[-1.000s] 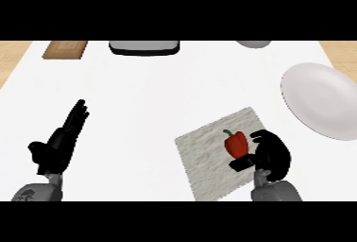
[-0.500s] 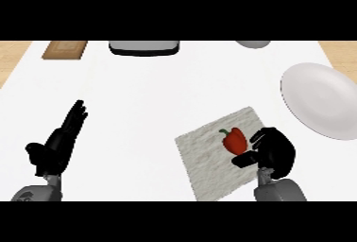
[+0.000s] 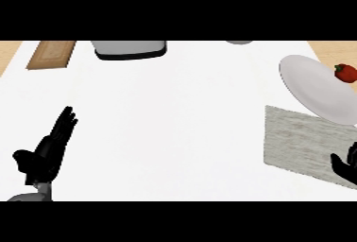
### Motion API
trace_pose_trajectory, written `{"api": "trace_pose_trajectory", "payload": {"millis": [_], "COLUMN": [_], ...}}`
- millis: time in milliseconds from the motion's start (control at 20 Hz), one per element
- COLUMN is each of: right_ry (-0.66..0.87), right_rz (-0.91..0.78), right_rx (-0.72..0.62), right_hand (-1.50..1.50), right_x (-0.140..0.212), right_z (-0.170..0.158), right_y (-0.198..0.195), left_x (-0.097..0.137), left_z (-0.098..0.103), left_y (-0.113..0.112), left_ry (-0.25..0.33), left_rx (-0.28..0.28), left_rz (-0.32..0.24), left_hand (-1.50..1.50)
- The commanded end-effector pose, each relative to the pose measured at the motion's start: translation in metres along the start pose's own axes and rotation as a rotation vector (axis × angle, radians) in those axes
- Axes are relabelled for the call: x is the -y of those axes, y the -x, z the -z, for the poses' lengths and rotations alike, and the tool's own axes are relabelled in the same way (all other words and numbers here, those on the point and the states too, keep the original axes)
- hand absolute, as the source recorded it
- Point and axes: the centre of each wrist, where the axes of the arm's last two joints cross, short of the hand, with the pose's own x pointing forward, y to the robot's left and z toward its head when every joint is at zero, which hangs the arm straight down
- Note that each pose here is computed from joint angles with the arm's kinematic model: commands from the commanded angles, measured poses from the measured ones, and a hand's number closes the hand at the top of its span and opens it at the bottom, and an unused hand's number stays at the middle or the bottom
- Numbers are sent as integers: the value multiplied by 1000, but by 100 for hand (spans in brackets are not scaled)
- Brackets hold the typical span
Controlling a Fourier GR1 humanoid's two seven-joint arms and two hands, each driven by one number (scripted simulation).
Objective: Pick the bell pepper from the placemat and place it in the plate
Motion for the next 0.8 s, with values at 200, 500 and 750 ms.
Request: {"api": "trace_pose_trajectory", "payload": {"millis": [200, 500, 750], "right_ry": [132, 325, 322], "right_rz": [98, 191, 219], "right_rx": [189, 263, 299], "right_hand": [150, 150, 150], "right_x": [108, 153, 180], "right_z": [31, 36, 58], "right_y": [119, 178, 184], "left_x": [7, 4, 27], "left_z": [-1, 3, 9], "left_y": [-2, -6, -20], "left_ry": [-2, 32, 83], "left_rx": [11, 5, 21], "left_rz": [-8, 9, -7], "left_hand": [0, 0, 0]}}
